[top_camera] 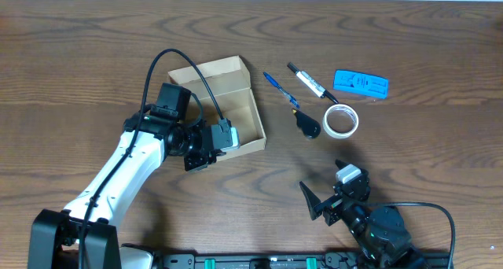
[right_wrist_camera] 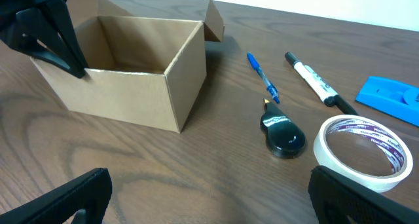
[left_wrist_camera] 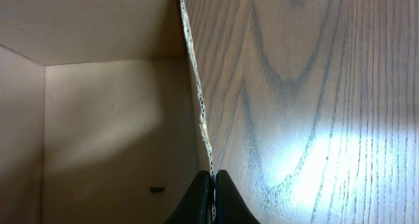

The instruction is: Pack container

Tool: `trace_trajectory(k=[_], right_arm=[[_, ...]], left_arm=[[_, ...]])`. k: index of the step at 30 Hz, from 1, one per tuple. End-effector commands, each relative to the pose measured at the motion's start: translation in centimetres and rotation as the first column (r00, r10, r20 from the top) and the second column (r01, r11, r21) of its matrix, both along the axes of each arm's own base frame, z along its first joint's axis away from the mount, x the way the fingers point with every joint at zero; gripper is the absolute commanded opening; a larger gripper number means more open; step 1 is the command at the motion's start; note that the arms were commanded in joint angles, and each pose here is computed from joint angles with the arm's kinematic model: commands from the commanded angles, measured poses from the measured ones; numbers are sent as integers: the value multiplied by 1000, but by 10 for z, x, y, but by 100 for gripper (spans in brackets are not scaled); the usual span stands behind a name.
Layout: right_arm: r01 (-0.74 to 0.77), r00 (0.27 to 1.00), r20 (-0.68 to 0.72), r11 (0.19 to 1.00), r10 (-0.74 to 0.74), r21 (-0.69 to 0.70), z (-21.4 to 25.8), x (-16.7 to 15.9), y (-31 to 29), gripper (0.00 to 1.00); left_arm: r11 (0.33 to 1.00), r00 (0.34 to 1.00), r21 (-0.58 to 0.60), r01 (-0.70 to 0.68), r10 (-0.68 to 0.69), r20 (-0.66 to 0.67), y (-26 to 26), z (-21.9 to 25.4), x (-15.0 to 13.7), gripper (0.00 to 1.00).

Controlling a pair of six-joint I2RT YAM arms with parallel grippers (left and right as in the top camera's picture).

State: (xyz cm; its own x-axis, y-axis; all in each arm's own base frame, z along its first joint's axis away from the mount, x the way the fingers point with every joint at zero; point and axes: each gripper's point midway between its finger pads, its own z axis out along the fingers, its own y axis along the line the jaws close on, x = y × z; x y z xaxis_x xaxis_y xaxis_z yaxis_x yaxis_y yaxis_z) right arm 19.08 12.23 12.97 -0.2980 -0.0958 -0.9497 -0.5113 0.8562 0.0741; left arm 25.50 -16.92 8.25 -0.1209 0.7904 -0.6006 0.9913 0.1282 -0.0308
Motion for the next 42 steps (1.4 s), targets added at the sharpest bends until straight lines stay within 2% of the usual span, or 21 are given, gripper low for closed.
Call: trace_trajectory(k=[1, 3, 4, 6, 11, 12, 14, 17, 24, 28, 30, 31, 33, 35, 36, 39, 42], right_arm=[[11, 1000, 9, 1000, -11, -12, -1, 2, -3, 99], [11, 1000, 9, 1000, -11, -12, -1, 2, -3, 99], [11, 1000, 9, 1000, -11, -12, -1, 2, -3, 99], [11, 1000, 9, 1000, -11, -12, -1, 2, -3, 99], [11, 1000, 9, 1000, -11, -11, -1, 2, -3, 99], [12, 1000, 9, 1000, -12, -12, -1, 2, -3, 99], [11, 1000, 9, 1000, -11, -11, -1, 2, -3, 99], [12, 1000, 9, 1000, -12, -12, -1, 2, -3, 99], [11, 1000, 9, 1000, -11, -11, -1, 2, -3, 99], [12, 1000, 9, 1000, -12, -12, -1, 2, -3, 99], [11, 1000, 9, 1000, -11, -12, -1, 2, -3, 99], [11, 1000, 9, 1000, -11, -12, -1, 2, -3, 99], [11, 1000, 9, 1000, -11, -12, -1, 2, -3, 99], [12, 1000, 9, 1000, -12, -12, -1, 2, -3, 99], [11, 1000, 9, 1000, -11, -11, -1, 2, -3, 99], [11, 1000, 9, 1000, -11, -12, -1, 2, -3, 99], [11, 1000, 9, 1000, -11, -11, -1, 2, -3, 99]], left_arm=[[1000, 999, -15, 11, -10, 38, -4, 11, 7, 17], [999, 999, -28, -32, 33, 37, -5, 14, 14, 56], [997, 997, -39, -62, 63, 35, -7, 19, 18, 62], [993, 993, -60, -106, 108, 40, -9, 32, 26, 66], [964, 969, -144, -224, 236, 71, -14, 85, 47, 68], [956, 963, -162, -245, 259, 73, -15, 96, 48, 74], [937, 949, -193, -290, 307, 65, -15, 113, 49, 98], [917, 935, -236, -322, 347, 72, -14, 136, 46, 95], [905, 944, -303, -298, 327, 49, -20, 156, 33, 96], [892, 923, -275, -359, 383, 35, -14, 150, 39, 95], [834, 845, -199, -515, 532, 45, 7, 140, 56, 95], [767, 770, -159, -621, 635, 56, 22, 136, 67, 95], [541, 534, -102, -835, 841, 88, 62, 130, 86, 95], [299, 290, -94, -950, 952, 100, 97, 129, 93, 95], [206, 198, -94, -974, 976, 87, 108, 128, 94, 95], [53, 52, -65, -996, 998, 19, 122, 119, 91, 95], [-104, -105, 20, -994, 994, -34, 136, 98, 84, 95]])
